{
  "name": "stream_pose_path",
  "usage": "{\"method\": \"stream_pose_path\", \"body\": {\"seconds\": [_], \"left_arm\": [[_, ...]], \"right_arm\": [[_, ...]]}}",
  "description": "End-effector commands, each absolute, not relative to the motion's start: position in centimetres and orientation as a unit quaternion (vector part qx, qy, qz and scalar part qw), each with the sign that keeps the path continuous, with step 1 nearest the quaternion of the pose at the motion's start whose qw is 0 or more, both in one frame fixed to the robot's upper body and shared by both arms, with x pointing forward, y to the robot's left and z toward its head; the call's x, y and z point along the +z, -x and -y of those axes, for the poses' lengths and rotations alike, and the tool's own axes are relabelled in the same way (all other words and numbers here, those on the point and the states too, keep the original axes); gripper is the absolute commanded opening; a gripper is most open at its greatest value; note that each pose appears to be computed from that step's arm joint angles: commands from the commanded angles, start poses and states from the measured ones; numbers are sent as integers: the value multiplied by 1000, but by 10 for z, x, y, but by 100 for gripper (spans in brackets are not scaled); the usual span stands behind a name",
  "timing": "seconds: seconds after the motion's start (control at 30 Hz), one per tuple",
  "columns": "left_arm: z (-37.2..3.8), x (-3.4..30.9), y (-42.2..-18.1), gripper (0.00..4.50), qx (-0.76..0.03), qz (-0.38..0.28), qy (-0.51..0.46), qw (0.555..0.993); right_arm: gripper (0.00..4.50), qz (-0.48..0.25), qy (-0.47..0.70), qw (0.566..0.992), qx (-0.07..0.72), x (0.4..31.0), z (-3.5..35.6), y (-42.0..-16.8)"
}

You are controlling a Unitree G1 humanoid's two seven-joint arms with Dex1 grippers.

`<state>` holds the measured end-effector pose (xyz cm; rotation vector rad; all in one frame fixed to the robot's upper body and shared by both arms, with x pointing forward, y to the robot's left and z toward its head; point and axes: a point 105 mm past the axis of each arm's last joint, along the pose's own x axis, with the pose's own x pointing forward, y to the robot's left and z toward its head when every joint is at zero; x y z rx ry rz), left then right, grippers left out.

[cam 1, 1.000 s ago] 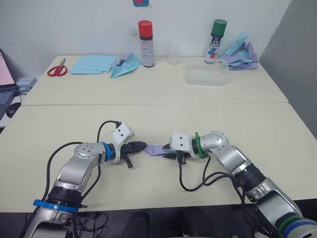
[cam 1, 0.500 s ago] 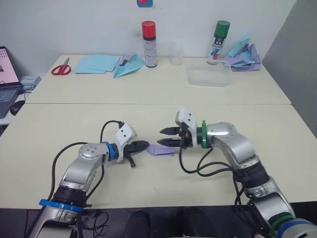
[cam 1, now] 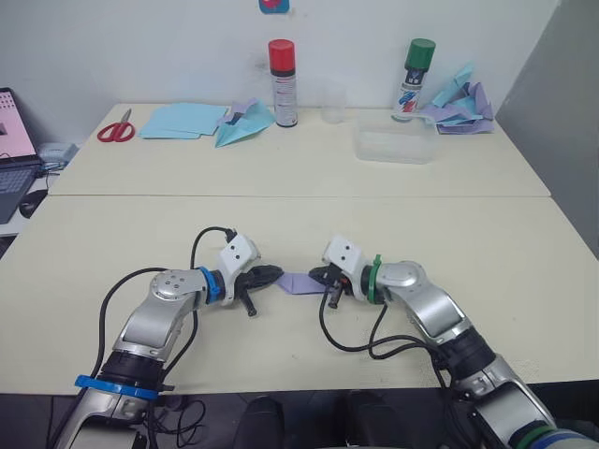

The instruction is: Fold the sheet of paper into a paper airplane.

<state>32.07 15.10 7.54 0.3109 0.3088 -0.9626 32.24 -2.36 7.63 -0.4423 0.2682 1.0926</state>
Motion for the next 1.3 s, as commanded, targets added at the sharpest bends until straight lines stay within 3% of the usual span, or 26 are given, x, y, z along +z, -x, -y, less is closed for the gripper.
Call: {"method": "stream_pose_path", "body": {"seconds": [0.03,0.2,0.37,0.47,0.8,1.03,1.3], "left_arm": [[-157,55,-315,0,-454,-190,-150,858],[-160,55,-318,0,-449,-191,-152,859],[-161,56,-318,0,-449,-191,-154,859],[-160,57,-319,0,-450,-189,-155,859],[-157,69,-322,0,-449,-168,-152,864],[-122,110,-321,0,-473,-87,-111,869],[-128,70,-318,0,-446,-147,-143,871]], "right_arm": [[1,-144,218,829,495,72,40,-323],[1,-144,216,831,492,79,68,-319],[1,-62,157,851,497,115,49,-325],[1,-42,147,846,511,120,35,-322],[1,-114,221,808,534,76,20,-311],[1,-130,242,804,527,67,26,-313],[1,-133,240,809,520,68,29,-317]]}}
